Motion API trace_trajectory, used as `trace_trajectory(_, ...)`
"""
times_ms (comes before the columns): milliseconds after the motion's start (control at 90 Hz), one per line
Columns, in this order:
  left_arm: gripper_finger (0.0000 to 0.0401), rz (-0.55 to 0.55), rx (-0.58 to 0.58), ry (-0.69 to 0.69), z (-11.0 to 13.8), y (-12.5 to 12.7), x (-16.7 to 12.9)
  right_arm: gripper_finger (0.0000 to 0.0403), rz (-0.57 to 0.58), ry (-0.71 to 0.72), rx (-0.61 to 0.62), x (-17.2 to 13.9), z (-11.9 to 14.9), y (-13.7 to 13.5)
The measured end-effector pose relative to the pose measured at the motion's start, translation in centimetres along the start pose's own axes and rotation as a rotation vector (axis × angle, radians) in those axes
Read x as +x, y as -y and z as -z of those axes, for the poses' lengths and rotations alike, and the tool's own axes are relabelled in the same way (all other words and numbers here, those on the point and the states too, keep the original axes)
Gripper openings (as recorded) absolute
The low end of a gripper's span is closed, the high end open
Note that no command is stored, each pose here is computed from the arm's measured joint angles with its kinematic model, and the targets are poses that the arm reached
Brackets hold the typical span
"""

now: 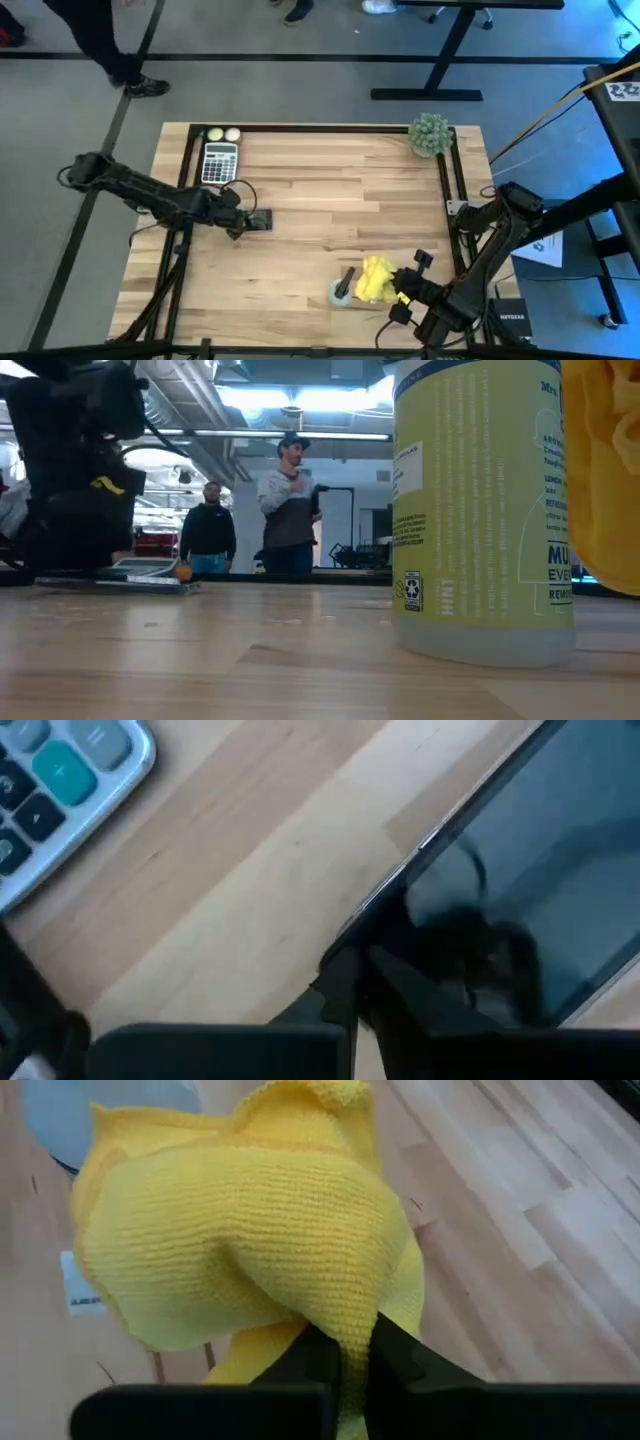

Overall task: Apply microfiber cloth
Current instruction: Wipe the front screen of the black cellphone using a yellow microfiber cloth

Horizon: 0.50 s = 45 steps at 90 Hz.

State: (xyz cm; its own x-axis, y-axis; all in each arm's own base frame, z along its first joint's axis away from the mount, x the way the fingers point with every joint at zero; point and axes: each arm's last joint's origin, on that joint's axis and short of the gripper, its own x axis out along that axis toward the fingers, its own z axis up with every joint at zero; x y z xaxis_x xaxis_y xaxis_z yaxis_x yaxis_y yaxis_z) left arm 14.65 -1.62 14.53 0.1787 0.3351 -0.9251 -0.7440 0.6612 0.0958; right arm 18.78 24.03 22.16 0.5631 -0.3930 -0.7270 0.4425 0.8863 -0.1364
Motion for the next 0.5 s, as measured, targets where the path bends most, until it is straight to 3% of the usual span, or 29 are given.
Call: trace_trajectory(500, 0.0001, 0.072, -0.027, 0.041, 1.2, 0.3, 1.2, 0.0001, 0.002, 0.001, -0.005, 0.0, 0.0, 0.0)
